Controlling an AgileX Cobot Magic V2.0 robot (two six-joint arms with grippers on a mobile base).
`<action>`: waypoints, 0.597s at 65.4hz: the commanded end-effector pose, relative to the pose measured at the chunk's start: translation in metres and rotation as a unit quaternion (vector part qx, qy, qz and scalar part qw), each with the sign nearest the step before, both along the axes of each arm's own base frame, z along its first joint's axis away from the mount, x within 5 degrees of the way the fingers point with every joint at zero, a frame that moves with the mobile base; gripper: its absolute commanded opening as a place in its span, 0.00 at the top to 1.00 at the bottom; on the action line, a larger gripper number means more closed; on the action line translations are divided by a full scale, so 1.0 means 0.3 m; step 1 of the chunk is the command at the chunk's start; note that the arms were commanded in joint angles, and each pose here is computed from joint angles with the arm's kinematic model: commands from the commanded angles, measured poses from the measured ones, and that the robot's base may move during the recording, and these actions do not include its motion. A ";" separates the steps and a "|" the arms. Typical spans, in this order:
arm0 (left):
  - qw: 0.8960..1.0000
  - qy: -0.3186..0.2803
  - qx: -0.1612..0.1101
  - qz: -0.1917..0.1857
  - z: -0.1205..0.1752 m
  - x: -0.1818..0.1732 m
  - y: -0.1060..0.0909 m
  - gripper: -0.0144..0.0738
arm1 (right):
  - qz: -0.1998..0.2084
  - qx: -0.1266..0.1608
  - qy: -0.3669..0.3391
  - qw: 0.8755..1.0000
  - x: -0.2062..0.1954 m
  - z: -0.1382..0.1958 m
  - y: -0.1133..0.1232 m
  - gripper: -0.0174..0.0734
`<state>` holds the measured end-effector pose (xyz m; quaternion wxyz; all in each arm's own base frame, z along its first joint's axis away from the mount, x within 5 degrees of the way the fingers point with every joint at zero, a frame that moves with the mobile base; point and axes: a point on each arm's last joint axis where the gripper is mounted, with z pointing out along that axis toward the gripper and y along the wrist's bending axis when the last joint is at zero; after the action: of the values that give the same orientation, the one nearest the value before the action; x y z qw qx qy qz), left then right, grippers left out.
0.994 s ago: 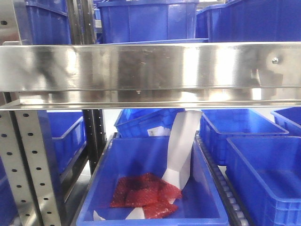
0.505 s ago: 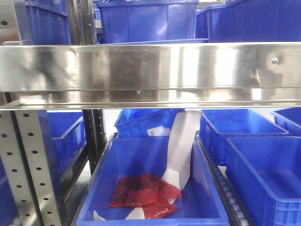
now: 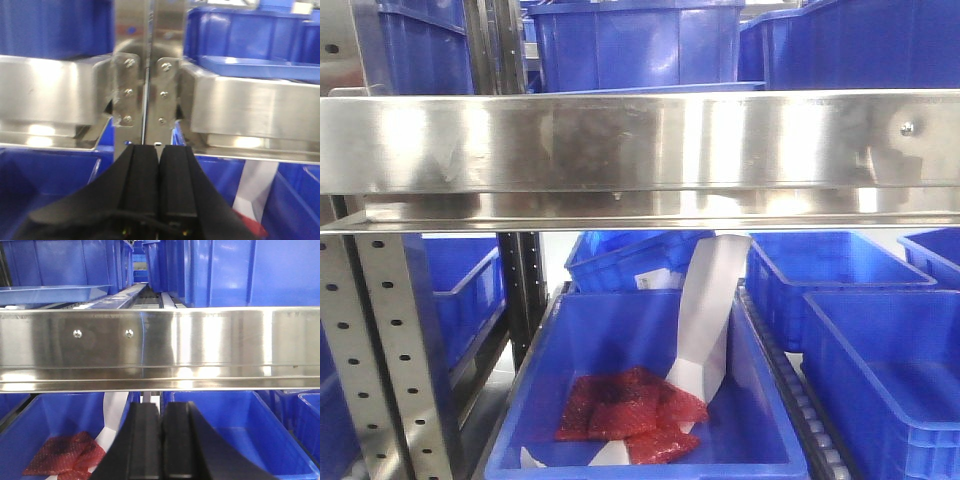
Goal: Grab blue tray and place on right shelf
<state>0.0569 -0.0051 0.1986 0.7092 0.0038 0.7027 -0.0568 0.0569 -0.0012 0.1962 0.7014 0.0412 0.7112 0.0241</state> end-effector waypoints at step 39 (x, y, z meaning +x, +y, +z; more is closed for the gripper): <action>0.997 -0.065 0.031 0.005 0.011 -0.004 0.002 0.89 | -0.001 -0.007 -0.063 0.998 -0.010 0.055 0.000 0.75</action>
<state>0.0566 -0.0043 0.2023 0.7254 0.0267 0.6872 -0.0268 0.0569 -0.0012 0.1962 0.7014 0.0412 0.7112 0.0241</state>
